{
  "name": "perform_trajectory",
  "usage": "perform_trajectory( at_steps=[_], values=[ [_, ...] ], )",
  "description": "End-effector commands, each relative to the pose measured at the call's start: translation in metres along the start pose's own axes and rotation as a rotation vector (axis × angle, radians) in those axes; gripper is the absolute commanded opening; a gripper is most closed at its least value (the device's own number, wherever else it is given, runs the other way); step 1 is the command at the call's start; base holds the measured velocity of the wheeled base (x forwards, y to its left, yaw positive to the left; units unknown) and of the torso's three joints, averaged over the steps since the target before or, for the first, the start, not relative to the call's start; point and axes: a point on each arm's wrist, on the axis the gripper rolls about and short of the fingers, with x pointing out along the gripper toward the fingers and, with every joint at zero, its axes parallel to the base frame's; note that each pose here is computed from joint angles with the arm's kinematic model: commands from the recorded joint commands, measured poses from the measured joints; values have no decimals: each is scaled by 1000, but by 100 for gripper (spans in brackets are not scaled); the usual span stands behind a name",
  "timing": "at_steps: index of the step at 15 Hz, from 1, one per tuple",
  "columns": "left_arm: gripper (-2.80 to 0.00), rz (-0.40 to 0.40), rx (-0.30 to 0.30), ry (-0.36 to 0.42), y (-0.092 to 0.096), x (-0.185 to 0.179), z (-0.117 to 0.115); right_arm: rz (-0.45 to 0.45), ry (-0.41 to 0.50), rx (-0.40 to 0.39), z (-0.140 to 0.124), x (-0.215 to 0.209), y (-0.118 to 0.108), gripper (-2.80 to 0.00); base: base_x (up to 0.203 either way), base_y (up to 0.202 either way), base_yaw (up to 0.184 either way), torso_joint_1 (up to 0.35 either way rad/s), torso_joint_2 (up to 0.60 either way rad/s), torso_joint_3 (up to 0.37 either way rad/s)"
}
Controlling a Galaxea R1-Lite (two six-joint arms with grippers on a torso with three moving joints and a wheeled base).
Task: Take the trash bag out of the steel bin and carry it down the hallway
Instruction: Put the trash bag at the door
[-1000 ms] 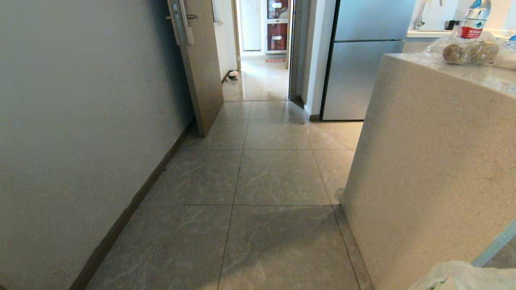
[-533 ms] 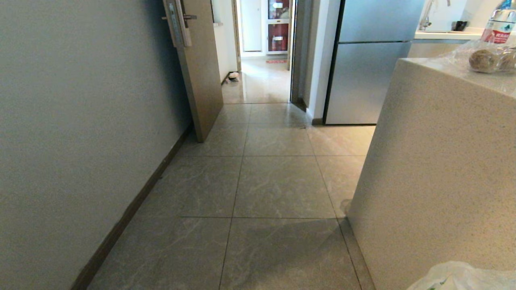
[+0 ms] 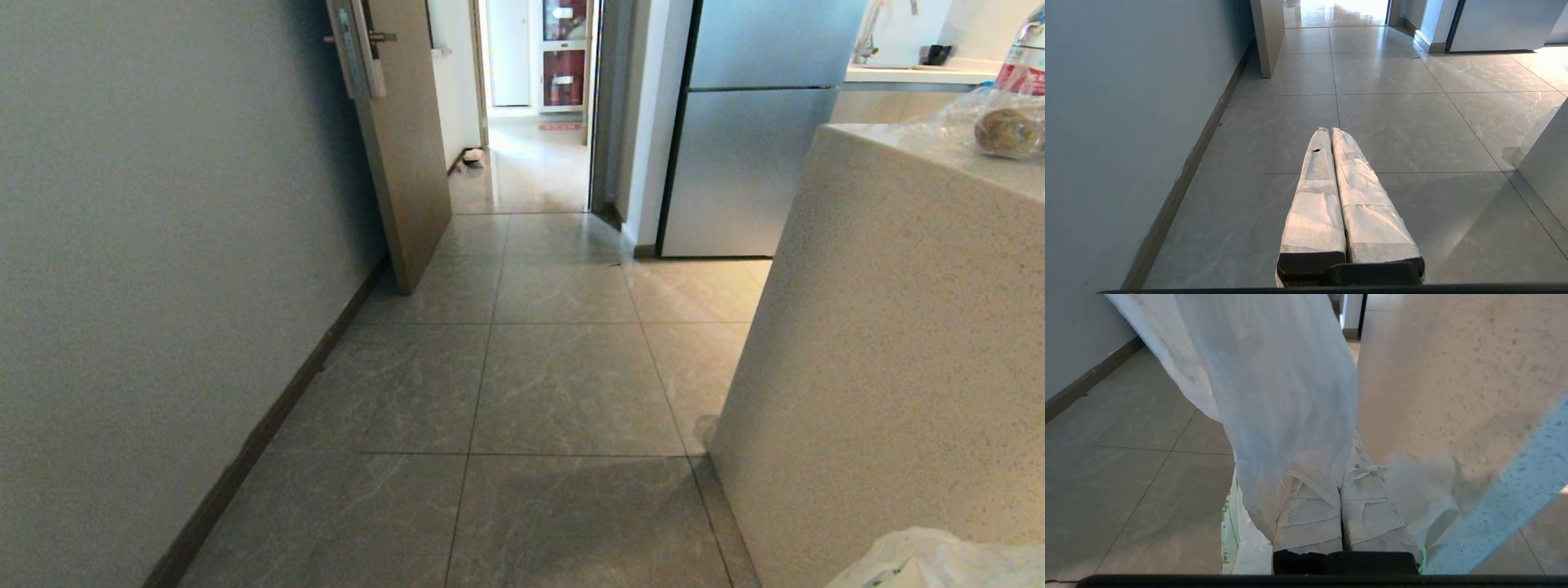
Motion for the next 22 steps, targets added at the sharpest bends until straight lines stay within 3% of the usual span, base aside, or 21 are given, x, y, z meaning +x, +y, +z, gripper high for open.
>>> perform_trajectory(
  at_steps=[1, 9, 22],
  values=[
    [-280, 1, -2, 2, 0, 0, 0, -2, -39, -1, -1, -3, 0, -280, 0, 0, 0, 0, 0, 0],
    [-280, 1, -1, 2, 0, 0, 0, -2, -39, -1, -1, -3, 0, -280, 9, 14, 1, 1, 0, 1],
    [-280, 1, -1, 2, 0, 0, 0, -2, -39, -1, -1, -3, 0, -280, 188, 0, 1, 2, 2, 2]
  ],
)
